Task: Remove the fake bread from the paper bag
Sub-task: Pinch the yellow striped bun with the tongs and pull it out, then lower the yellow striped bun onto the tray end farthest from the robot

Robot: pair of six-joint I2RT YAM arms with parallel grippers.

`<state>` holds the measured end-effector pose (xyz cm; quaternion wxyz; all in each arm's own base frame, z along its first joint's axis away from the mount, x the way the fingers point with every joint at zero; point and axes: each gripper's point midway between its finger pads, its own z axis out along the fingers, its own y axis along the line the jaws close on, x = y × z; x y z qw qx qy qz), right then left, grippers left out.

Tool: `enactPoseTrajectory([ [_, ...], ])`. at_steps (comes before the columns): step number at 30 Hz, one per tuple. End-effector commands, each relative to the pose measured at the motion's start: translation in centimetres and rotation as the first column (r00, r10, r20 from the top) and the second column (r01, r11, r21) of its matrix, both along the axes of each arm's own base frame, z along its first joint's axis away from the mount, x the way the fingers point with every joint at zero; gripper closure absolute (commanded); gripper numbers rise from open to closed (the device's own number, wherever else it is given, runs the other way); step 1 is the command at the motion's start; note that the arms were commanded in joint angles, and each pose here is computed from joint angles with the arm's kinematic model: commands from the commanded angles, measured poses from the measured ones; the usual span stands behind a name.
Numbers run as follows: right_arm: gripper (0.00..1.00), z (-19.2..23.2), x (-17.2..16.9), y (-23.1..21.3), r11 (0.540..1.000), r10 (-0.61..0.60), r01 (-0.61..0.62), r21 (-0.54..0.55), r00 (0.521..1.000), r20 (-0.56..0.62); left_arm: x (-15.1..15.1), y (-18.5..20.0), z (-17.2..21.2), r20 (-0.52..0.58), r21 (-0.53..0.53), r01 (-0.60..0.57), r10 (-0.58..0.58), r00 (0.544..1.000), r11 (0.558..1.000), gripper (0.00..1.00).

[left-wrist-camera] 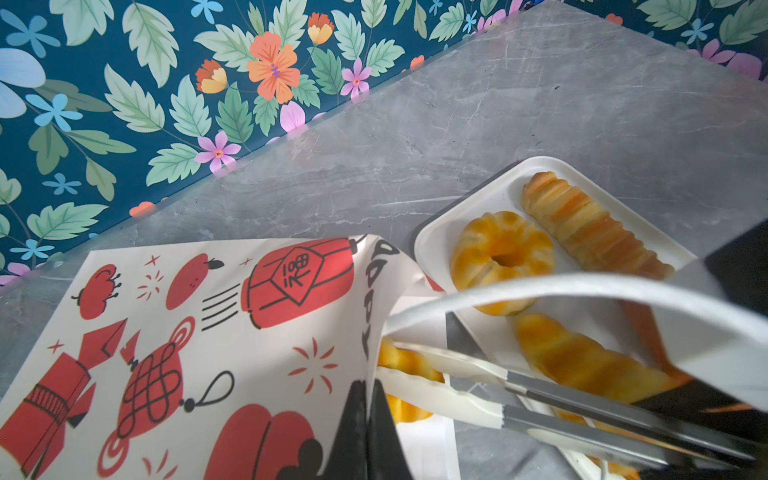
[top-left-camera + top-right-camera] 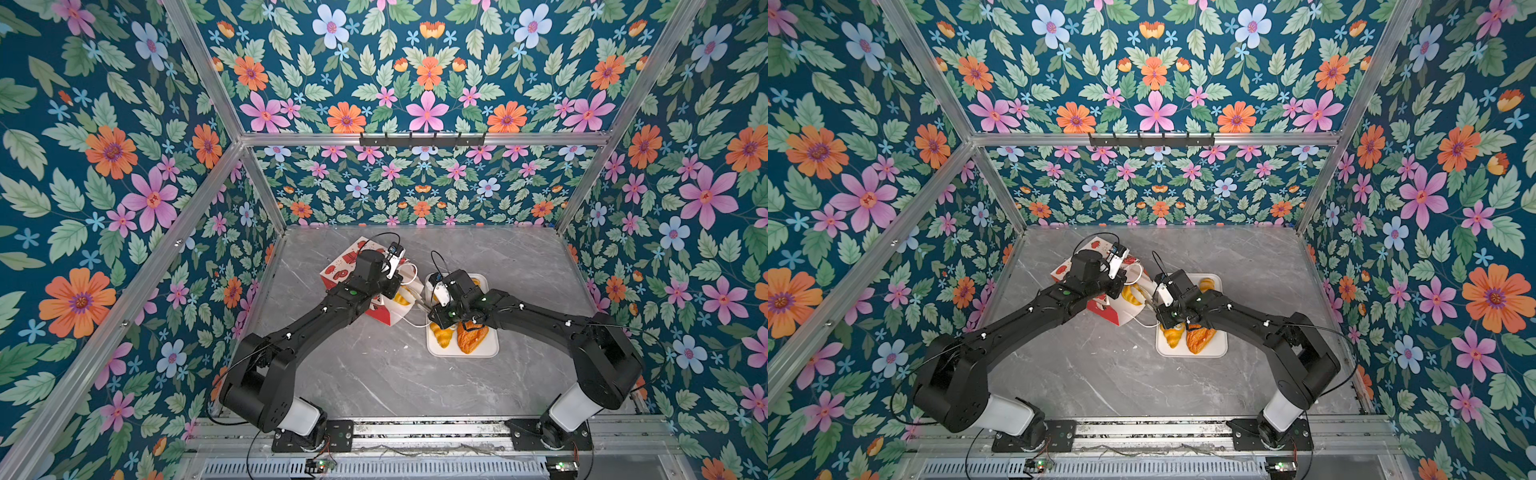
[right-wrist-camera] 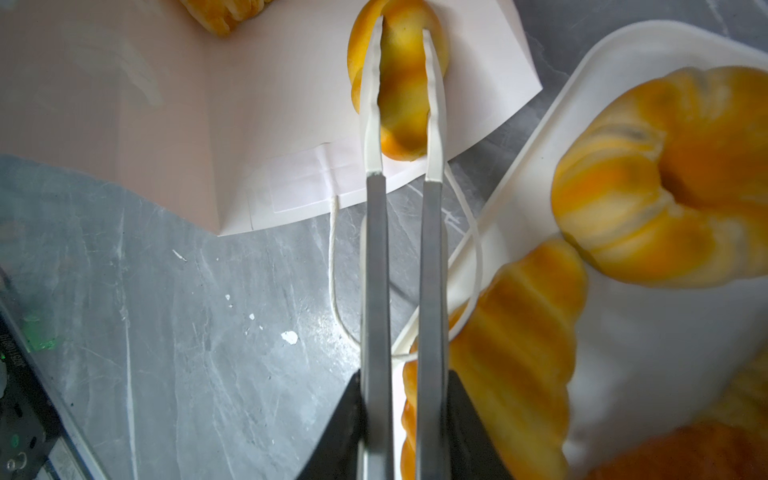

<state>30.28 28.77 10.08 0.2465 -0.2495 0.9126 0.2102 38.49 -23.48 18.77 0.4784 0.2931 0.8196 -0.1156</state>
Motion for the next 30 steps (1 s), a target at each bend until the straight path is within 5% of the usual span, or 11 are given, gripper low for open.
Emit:
enactPoseTrajectory([
  [1, 0.76, 1.1, -0.5, -0.2, 1.0, 0.005, -0.005, 0.011, 1.0, 0.005, 0.3, -0.4, 0.8, 0.029, -0.029, 0.001, 0.0, 1.0, 1.0, 1.0],
  [10, 0.78, 3.7, -3.8, -2.8, 0.999, -0.018, 0.019, 0.04, 1.0, -0.007, 1.0, 0.3, 0.5, 0.033, -0.03, -0.052, 0.053, 0.998, 0.998, 1.0],
  [21, 0.8, 5.5, -8.1, -10.8, 0.982, -0.185, 0.186, -0.022, 0.982, 0.035, 2.2, 0.6, 0.0, 0.041, -0.058, -0.114, 0.116, 0.992, 0.992, 1.0],
  [30, 0.8, 5.9, -7.4, -14.6, 0.941, -0.324, 0.33, -0.068, 0.942, 0.093, 2.5, 0.8, 0.4, 0.046, -0.081, -0.131, 0.135, 0.99, 0.988, 1.0],
])
